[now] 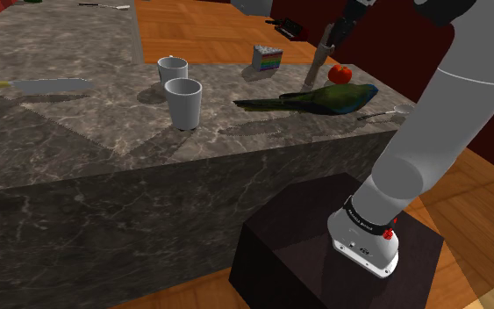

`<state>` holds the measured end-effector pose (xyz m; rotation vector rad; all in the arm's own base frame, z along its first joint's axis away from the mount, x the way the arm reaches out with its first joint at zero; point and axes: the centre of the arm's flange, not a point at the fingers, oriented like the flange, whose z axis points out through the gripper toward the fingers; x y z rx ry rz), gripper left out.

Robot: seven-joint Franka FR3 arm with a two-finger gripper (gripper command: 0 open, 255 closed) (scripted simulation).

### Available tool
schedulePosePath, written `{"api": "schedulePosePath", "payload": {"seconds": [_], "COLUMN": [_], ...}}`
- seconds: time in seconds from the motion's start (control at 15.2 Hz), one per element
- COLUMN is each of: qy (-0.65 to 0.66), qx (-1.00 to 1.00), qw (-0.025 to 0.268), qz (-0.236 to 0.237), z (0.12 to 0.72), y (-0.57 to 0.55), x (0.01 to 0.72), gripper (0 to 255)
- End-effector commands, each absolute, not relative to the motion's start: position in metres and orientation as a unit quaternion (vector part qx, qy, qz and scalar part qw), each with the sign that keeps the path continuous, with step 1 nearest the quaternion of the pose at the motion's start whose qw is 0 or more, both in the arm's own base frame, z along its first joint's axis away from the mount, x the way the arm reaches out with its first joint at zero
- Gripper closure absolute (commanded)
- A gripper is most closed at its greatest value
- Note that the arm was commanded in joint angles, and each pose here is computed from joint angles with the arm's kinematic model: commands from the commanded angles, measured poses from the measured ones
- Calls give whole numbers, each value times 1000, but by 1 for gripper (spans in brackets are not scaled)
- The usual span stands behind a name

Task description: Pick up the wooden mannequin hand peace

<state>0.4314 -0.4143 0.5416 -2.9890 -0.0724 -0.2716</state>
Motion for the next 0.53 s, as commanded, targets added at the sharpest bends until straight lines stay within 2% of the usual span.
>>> {"api": "schedulePosePath", "payload": {"seconds": [0.0, 0.26, 0.33, 0.46], "qy": [-24, -24, -24, -24], "qx": [-993, -993, -993, -993], "qw": [70, 70, 70, 70], "qz": [-91, -91, -91, -91], "z": [532, 518, 518, 518], "y": [-414, -414, -414, -414], "x": [432, 432, 432, 432], "gripper": [0, 0, 255, 255]}}
